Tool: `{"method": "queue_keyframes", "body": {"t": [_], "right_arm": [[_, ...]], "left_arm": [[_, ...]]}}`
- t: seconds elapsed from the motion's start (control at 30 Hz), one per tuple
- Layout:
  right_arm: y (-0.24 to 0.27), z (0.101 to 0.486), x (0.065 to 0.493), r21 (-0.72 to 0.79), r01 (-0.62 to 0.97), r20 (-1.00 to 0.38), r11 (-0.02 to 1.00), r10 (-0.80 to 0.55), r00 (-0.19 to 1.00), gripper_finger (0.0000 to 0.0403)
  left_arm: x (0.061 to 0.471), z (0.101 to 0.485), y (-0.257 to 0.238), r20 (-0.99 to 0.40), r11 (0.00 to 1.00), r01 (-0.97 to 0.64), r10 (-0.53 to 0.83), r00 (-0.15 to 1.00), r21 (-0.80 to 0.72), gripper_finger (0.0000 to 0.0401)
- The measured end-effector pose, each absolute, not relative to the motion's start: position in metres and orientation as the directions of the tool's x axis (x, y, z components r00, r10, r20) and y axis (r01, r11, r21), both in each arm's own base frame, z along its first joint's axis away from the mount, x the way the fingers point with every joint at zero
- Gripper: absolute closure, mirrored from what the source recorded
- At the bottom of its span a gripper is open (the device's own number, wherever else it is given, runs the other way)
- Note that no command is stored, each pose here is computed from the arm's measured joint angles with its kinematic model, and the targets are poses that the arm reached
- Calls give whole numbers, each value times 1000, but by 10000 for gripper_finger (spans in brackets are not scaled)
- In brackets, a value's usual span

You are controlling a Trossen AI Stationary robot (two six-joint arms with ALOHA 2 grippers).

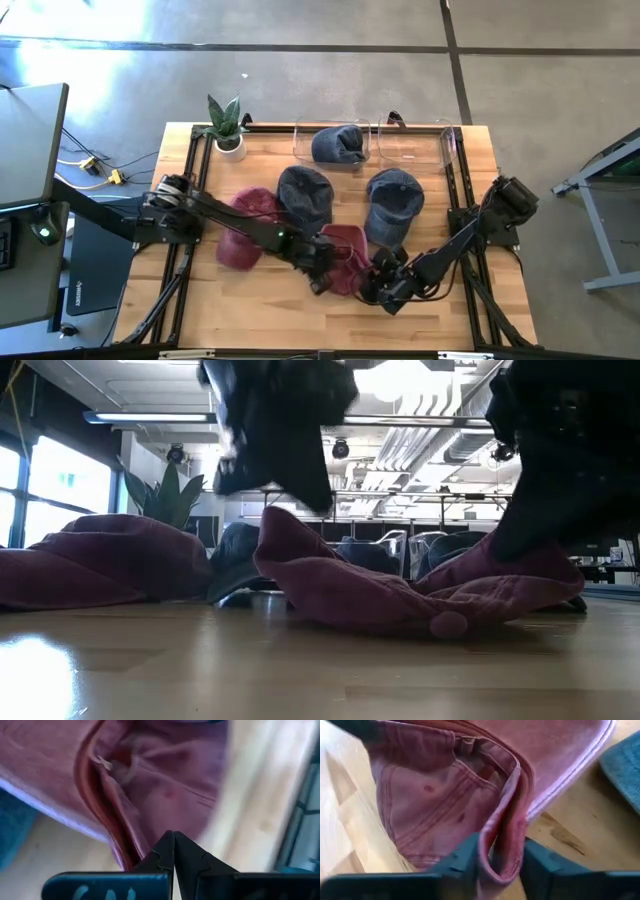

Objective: Pick & Place hat
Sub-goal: Put the right red cap into the right transparent bin

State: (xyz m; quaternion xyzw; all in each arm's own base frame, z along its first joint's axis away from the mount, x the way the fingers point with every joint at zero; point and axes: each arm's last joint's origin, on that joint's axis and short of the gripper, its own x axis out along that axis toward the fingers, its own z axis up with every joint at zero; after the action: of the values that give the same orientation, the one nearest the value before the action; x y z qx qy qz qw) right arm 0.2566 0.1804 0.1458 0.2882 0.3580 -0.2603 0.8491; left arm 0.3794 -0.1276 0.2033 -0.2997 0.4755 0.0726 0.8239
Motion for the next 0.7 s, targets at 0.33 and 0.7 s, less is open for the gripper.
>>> {"method": "queue_keyframes", "body": {"t": [0.33,0.7], "right_arm": [[180,160,253,247,742,-857,623,-217,468,387],[183,180,256,183,733,-886,655,-212,411,383]], "left_arm": [[377,170,-121,-921,823,-472,-148,360,-317,401],[379,220,-121,-900,857,-413,-122,418,-308,401]]}}
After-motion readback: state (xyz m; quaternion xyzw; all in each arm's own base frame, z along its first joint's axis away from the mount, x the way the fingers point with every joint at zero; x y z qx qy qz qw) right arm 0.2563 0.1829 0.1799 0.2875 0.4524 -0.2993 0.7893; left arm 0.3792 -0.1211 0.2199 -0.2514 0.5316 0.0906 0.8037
